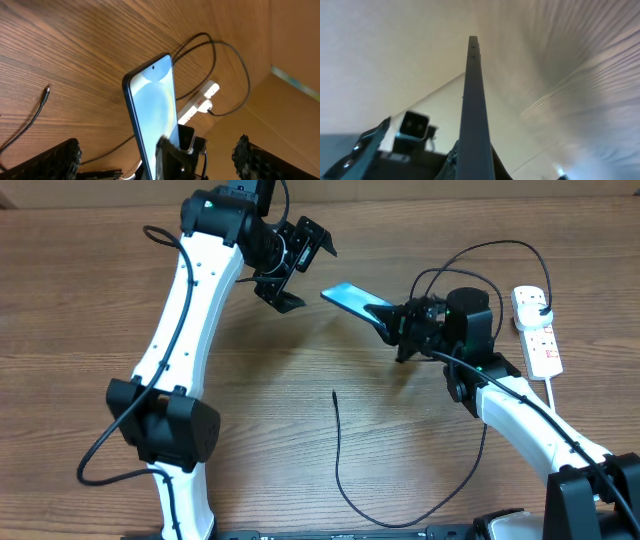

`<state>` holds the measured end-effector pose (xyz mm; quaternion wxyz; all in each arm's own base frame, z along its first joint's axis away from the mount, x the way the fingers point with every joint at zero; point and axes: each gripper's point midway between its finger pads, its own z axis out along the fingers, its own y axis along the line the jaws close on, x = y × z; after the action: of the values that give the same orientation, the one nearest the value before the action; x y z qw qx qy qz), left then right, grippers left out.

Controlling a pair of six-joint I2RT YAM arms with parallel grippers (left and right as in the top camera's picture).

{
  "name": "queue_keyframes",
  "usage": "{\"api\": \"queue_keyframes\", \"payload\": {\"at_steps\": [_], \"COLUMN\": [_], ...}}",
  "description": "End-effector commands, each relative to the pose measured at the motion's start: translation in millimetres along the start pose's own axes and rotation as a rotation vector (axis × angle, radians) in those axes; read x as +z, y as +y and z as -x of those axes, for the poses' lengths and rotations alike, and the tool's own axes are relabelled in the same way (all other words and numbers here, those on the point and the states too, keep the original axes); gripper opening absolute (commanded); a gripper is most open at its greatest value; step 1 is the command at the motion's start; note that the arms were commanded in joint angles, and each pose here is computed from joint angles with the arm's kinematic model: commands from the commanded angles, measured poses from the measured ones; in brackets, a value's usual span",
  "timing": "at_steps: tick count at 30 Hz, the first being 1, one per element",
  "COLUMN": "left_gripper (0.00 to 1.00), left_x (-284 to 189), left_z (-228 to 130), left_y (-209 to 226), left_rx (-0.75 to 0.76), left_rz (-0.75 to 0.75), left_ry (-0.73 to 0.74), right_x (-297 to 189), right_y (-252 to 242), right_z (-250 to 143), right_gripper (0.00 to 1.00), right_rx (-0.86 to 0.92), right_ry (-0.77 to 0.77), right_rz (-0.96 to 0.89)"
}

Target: Plug charger to phone and switch on socket

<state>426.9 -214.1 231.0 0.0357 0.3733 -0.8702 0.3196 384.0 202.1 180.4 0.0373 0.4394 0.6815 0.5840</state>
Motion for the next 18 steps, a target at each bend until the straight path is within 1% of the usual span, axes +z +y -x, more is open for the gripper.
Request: {"api": "queue_keyframes", "payload": {"at_steps": [1, 2, 4, 7, 13, 18], "left_gripper": [1.00, 1.00, 1.00, 1.00, 1.00, 1.00], "left_x": [-22.5, -22.7, -22.5, -22.5, -22.7, -19.1], "left_z": [-6.3, -6.4, -6.6, -6.4, -3.7, -0.4], "left_y": [-11.1, -11.2, -11.1, -11.9, -16.4, -17.6], "left_rx": [0.055, 0.055, 0.055, 0.038, 0.040, 0.060], "left_rz": [-0.048, -0.048, -0.047, -0.051, -0.066, -0.050], "left_ry": [-0.044, -0.044, -0.044, -0.045, -0.060, -0.117], "right_x": [-4.7, -5.9, -8.4, -10.1, -9.1, -8.5], "right_y": [30.6, 34.6, 42.5, 49.5, 52.7, 54.8], "right_z": [-31.6, -36.2, -46.1, -49.7, -43.2, -38.8], "right_gripper": [0.04, 0.04, 0.04, 0.04, 0.04, 0.04], "right_rx": [0.044, 0.058, 0.161, 0.205, 0.214, 0.217], "right_ry": [0.160, 0.183, 0.237, 0.255, 0.220, 0.195], "right_rz": [0.075, 0.085, 0.096, 0.114, 0.136, 0.151]}}
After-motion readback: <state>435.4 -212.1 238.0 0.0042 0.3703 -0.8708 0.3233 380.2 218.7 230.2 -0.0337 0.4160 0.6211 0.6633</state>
